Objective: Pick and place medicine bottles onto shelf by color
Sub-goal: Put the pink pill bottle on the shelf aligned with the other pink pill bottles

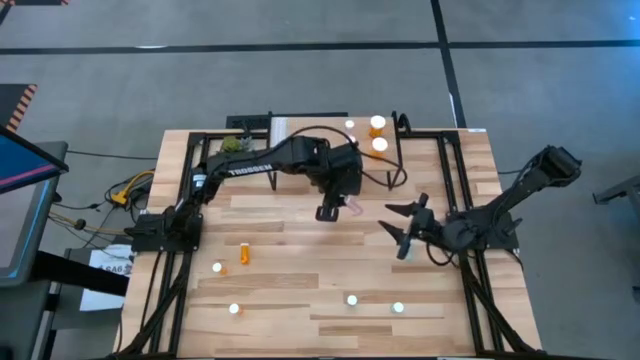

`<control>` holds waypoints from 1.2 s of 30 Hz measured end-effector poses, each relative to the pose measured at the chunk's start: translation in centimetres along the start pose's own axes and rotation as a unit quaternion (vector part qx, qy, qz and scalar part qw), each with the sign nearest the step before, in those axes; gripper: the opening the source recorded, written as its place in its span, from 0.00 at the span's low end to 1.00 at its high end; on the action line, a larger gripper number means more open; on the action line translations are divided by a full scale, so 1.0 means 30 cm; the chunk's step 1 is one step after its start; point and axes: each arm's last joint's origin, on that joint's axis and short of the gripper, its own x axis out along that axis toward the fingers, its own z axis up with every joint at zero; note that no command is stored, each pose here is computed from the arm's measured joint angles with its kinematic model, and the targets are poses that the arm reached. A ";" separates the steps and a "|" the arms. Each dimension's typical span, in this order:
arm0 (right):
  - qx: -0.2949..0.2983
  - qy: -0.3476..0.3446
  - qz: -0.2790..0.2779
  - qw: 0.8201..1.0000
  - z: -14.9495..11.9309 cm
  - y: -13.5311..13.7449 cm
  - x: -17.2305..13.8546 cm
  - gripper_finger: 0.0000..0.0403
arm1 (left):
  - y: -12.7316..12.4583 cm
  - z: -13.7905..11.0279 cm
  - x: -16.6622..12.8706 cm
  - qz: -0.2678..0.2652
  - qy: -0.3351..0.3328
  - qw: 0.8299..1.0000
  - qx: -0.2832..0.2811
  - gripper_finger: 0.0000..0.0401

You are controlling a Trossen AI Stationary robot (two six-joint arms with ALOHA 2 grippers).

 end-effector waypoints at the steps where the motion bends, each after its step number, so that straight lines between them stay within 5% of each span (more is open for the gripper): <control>1: 0.011 -0.010 0.011 1.000 -0.004 -0.008 -0.008 0.65 | -0.007 0.005 0.001 0.000 -0.004 1.000 0.001 0.26; 12: 0.044 -0.076 0.091 0.992 -0.024 -0.055 -0.041 0.65 | -0.065 0.055 0.006 -0.039 -0.064 0.997 0.019 0.26; 36: 0.038 -0.072 0.093 0.992 -0.030 -0.056 -0.041 0.65 | -0.065 0.028 0.165 -0.067 -0.114 0.991 0.006 0.26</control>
